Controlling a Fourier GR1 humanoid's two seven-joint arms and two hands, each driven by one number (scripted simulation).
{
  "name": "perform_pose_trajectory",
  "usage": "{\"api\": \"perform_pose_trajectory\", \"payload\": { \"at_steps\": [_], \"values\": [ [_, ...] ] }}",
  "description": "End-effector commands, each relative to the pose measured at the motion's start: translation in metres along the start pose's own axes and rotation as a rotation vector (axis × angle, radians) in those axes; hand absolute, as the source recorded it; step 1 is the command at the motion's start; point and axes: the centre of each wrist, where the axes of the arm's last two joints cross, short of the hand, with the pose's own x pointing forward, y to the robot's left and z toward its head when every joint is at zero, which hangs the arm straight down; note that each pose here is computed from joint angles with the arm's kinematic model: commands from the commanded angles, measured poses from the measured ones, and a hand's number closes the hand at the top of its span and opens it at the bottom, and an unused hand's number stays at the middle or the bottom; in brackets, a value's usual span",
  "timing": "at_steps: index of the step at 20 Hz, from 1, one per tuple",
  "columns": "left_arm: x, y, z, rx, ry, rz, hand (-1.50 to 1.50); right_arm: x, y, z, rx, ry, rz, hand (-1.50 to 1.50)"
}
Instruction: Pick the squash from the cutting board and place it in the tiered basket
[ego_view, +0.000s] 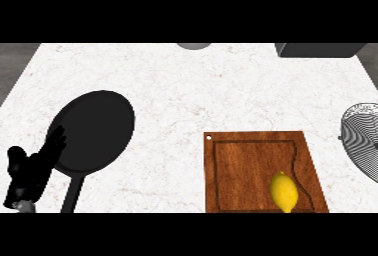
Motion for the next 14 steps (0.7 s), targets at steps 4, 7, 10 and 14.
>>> {"api": "perform_pose_trajectory", "payload": {
  "at_steps": [4,7,10,14],
  "values": [
    [-0.004,0.010,0.006,0.014,0.007,-0.004,0.00,0.013,-0.014,0.004,-0.125,-0.028,-0.194,-1.50],
    [-0.001,-0.009,0.007,0.005,-0.007,0.001,0.00,-0.015,-0.048,0.009,-0.253,-0.010,-0.336,-1.50],
    [-0.016,0.008,0.004,0.017,-0.006,0.008,0.00,-0.035,-0.077,0.017,-0.277,0.075,-0.470,-1.50],
    [0.003,0.011,0.005,0.021,0.018,0.007,0.00,-0.091,-0.081,0.026,-0.231,0.197,-0.647,-1.50]
  ]
}}
